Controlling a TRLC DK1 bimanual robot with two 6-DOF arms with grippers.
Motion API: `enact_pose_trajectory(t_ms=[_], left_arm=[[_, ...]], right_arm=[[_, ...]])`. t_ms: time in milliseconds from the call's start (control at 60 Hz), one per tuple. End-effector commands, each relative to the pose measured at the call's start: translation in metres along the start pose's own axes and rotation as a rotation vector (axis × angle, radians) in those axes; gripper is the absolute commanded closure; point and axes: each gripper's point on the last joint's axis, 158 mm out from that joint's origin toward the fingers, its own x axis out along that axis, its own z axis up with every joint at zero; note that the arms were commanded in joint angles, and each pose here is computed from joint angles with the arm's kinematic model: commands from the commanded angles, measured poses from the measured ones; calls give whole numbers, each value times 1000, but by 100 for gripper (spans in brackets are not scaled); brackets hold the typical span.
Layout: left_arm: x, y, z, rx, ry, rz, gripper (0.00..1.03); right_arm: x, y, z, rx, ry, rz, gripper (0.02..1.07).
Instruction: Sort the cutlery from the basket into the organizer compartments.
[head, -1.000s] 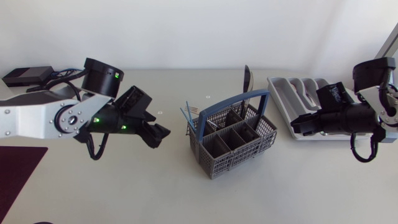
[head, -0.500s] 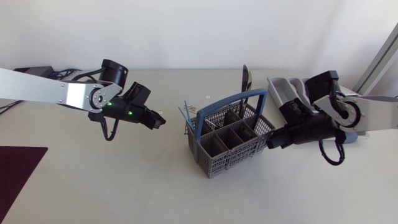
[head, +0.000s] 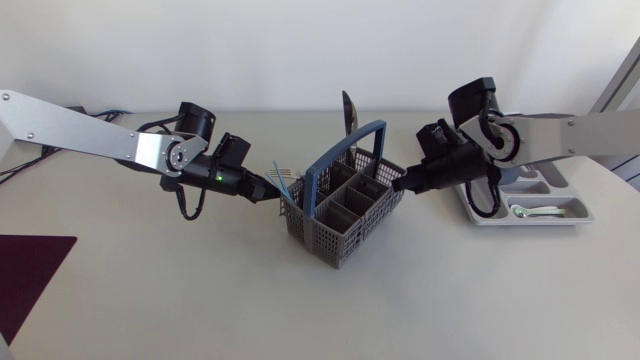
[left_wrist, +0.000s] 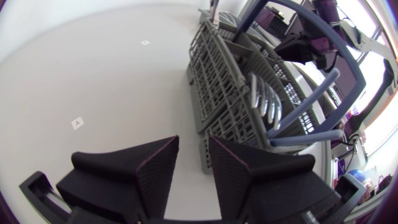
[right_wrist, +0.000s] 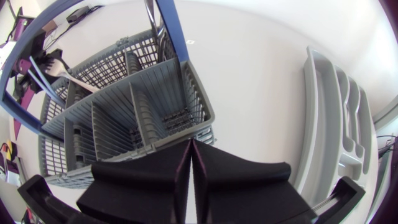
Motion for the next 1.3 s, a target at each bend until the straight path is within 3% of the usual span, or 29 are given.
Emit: enact_pose_trajectory(t_ms=[0, 100, 450, 583, 783, 883, 1067, 1283], left_arm=[[0, -3, -1, -6, -19, -56, 72], [-9, -22, -5, 15, -34, -121, 77], [-21, -97, -43, 101, 40, -243, 77], [-24, -128, -55, 151, 64, -274, 77], [-85, -68, -38, 145, -41, -102, 77], [-94, -36, -25, 120, -75, -45, 77], [-64, 33, 10, 4, -120, 8, 77], [-23, 69, 43, -14, -160, 32, 77]], right_arm=[[10, 7, 20, 22, -29, 28, 100], [20, 14, 32, 26, -27, 60, 100], [62, 62, 69, -24, 15, 155, 100], [54, 62, 73, -30, 7, 140, 100], [-10, 45, 45, -65, -27, 123, 100], [-41, 51, 21, -84, -14, 163, 100], [-73, 71, -32, -110, 48, 242, 100], [-83, 92, -65, -152, 75, 287, 101]])
